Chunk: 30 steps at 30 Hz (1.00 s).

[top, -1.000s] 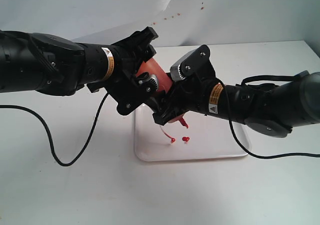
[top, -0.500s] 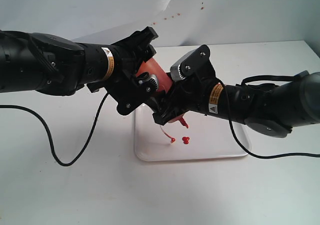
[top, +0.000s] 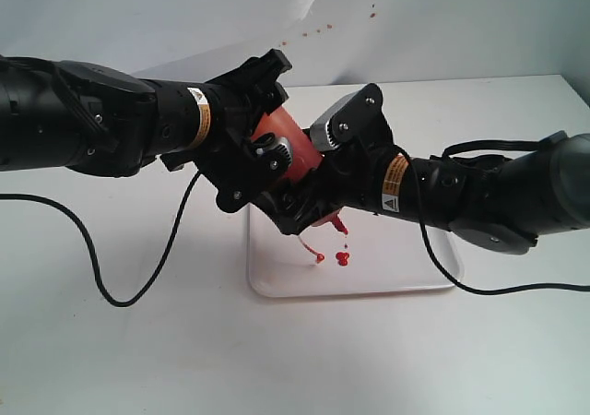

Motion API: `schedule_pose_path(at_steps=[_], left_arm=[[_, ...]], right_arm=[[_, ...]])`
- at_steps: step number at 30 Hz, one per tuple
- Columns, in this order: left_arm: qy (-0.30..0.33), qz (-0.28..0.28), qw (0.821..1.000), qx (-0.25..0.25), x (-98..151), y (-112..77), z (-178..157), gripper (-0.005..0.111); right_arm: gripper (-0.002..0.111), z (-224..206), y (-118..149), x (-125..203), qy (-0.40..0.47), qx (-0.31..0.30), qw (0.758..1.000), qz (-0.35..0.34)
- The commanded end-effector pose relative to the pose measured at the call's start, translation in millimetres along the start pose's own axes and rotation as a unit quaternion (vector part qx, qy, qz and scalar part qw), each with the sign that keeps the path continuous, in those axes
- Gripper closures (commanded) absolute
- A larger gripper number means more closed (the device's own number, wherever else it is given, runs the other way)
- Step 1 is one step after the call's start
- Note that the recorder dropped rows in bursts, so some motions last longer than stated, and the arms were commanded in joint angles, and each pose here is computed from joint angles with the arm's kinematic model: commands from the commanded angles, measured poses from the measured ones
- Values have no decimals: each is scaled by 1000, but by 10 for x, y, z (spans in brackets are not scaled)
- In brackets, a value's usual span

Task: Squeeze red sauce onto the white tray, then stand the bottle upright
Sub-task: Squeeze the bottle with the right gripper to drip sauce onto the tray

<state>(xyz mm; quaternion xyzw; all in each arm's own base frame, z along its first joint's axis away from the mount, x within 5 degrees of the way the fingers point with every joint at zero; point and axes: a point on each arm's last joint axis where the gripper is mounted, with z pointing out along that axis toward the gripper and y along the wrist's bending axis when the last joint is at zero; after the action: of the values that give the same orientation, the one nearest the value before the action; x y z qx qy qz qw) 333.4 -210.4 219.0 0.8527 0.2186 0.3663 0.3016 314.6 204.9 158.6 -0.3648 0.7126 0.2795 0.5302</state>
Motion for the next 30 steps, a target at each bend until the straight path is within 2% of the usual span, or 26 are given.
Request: schedule_pose_path(at_steps=[1,4,6,8,12,13,17,19,21,22,26,28,30], left_arm=[[7,-22,1000,-14,43,88,-64,107],[7,-22,1000,-14,43,88,-64,107],[7,-22,1000,-14,43,88,-64,107],[7,-22,1000,-14,43,88,-64,107],[7,-23,1000,-14,43,88,-64,107],[7,-23,1000,-14,43,88,-64,107],[9,-23,1000,-13,46,85,-64,107],[9,-24,1000,-13,46,85,-64,107],[8,-34,999,-13,46,85,-64,107],[8,-36,999,-13,46,85,-64,107],[8,-53,998,-13,46,85,-64,107],[8,-63,998,-13,46,85,-64,107],[8,-79,997,-13,46,85,-64,107]], right_arm=[[3,3,16,-45,-11,-7,1000,-5],[9,3,16,-45,-11,-7,1000,-5],[23,3,16,-45,-11,-7,1000,-5],[45,3,16,-45,-11,-7,1000,-5],[107,3,16,-45,-11,-7,1000,-5],[107,3,17,-49,-13,-7,1000,-1],[107,2,23,-68,-23,-11,1000,0],[101,2,21,-72,-26,-10,1000,2],[87,2,21,-72,-26,-10,1000,2],[76,2,21,-72,-26,-10,1000,2],[17,1,26,-83,-32,-13,999,2],[3,-2,28,-94,-35,-13,999,-1],[3,-12,42,-118,-39,-19,999,-8]])
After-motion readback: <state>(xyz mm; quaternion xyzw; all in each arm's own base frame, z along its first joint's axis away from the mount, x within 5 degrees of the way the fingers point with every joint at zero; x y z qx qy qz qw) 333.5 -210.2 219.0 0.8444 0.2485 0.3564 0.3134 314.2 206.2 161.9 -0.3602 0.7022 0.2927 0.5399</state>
